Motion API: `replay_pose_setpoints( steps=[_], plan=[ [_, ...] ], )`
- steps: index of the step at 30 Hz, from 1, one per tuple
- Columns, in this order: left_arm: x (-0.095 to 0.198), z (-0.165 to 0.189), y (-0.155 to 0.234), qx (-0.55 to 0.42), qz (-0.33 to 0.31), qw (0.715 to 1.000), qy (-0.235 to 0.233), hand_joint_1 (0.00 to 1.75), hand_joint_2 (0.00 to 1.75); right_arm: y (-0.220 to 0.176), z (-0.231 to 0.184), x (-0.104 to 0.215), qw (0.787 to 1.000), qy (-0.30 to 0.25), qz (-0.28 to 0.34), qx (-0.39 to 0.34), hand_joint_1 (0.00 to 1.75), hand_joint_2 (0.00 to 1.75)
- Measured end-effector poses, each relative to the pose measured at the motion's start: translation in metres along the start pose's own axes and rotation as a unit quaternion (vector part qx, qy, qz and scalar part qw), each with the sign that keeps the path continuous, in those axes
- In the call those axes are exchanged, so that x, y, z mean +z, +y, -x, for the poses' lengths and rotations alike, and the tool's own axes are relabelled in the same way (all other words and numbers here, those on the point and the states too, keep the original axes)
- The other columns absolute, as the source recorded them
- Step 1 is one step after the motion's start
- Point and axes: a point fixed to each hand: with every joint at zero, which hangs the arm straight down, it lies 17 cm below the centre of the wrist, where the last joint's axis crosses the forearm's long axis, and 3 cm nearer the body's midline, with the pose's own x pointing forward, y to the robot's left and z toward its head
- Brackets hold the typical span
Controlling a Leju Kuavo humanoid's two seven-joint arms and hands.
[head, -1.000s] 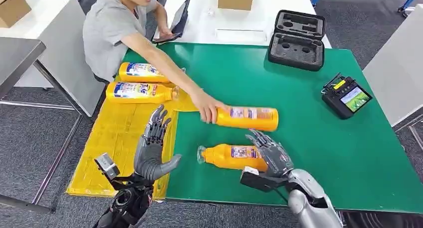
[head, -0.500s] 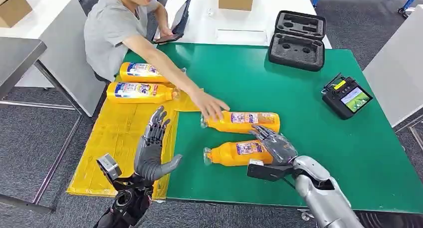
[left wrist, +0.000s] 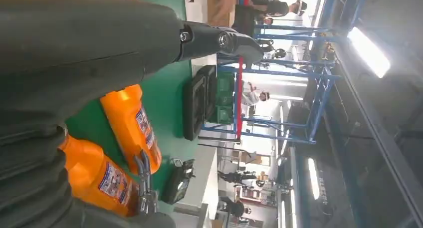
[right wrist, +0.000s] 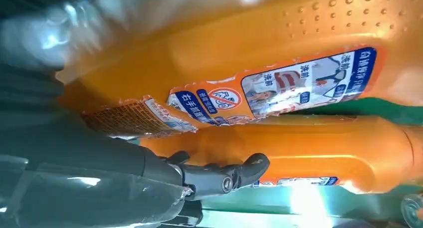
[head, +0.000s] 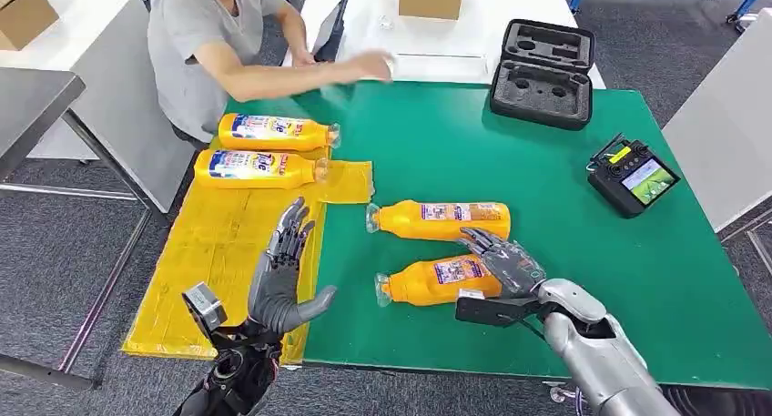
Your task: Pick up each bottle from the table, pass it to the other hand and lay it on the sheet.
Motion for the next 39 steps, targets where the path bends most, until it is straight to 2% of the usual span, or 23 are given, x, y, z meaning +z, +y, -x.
replay_pose_setpoints(
  steps=[6, 12, 23, 29, 39],
  plan=[
    [0.0, 0.001, 0.0, -0.001, 0.001, 1.0, 0.001, 0.0, 1.75, 0.0, -0.005, 0.002, 1.0, -0.015, 0.001, -0.021, 0.0, 1.75],
    [-0.001, 0.004, -0.002, -0.006, 0.008, 1.0, 0.004, 0.0, 1.75, 0.001, -0.037, 0.002, 0.996, -0.064, 0.027, -0.06, 0.0, 1.75],
    [-0.009, 0.006, -0.005, -0.017, 0.029, 0.999, 0.004, 0.0, 1.75, 0.017, -0.08, 0.003, 0.988, -0.112, 0.01, -0.111, 0.0, 1.75],
    [-0.011, 0.007, -0.008, -0.017, 0.034, 0.999, 0.003, 0.0, 1.75, 0.023, -0.09, 0.007, 0.987, -0.119, -0.002, -0.108, 0.0, 1.75],
    [-0.013, 0.005, -0.006, -0.019, 0.031, 0.999, 0.001, 0.0, 1.75, 0.032, -0.076, 0.017, 0.991, -0.102, -0.03, -0.084, 0.0, 1.75]
  ],
)
